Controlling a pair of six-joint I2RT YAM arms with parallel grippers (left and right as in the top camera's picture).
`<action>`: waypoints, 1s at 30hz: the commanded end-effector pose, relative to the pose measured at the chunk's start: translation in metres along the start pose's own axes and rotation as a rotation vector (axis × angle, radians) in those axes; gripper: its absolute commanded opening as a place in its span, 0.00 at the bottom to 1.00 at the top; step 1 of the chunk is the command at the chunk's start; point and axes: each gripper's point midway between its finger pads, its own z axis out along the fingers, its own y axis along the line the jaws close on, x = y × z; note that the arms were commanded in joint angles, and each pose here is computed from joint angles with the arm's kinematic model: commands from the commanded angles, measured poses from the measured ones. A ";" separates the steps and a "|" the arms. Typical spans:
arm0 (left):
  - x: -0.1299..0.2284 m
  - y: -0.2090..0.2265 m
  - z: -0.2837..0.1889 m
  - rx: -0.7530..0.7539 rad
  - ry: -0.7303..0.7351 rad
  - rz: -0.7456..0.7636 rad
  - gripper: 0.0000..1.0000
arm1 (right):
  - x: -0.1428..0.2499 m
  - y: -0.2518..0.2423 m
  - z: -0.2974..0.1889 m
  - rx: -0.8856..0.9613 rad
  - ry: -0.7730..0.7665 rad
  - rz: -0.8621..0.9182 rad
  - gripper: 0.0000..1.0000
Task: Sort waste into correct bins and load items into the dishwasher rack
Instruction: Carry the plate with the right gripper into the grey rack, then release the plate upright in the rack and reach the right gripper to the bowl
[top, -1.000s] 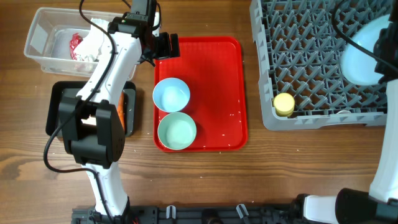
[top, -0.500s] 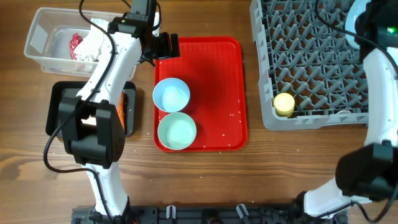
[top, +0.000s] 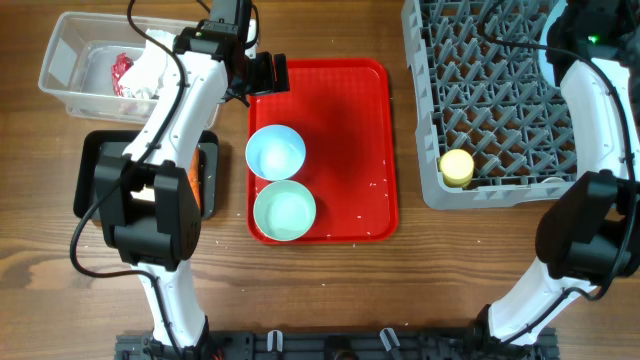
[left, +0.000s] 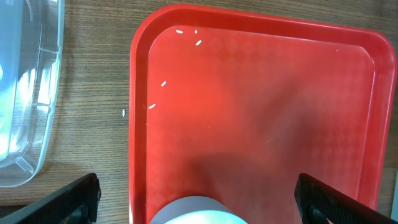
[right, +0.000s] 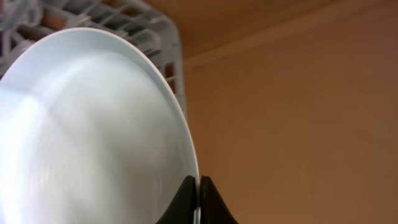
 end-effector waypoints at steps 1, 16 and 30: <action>-0.008 -0.001 -0.012 0.000 -0.036 -0.007 1.00 | -0.005 0.020 0.001 -0.095 -0.042 0.020 0.36; -0.008 -0.001 -0.012 0.000 -0.036 -0.007 1.00 | -0.044 -0.029 -0.081 -0.178 -0.223 0.534 1.00; -0.014 0.001 -0.013 -0.004 -0.061 -0.035 1.00 | -0.087 0.106 -0.339 -1.321 -0.359 0.581 1.00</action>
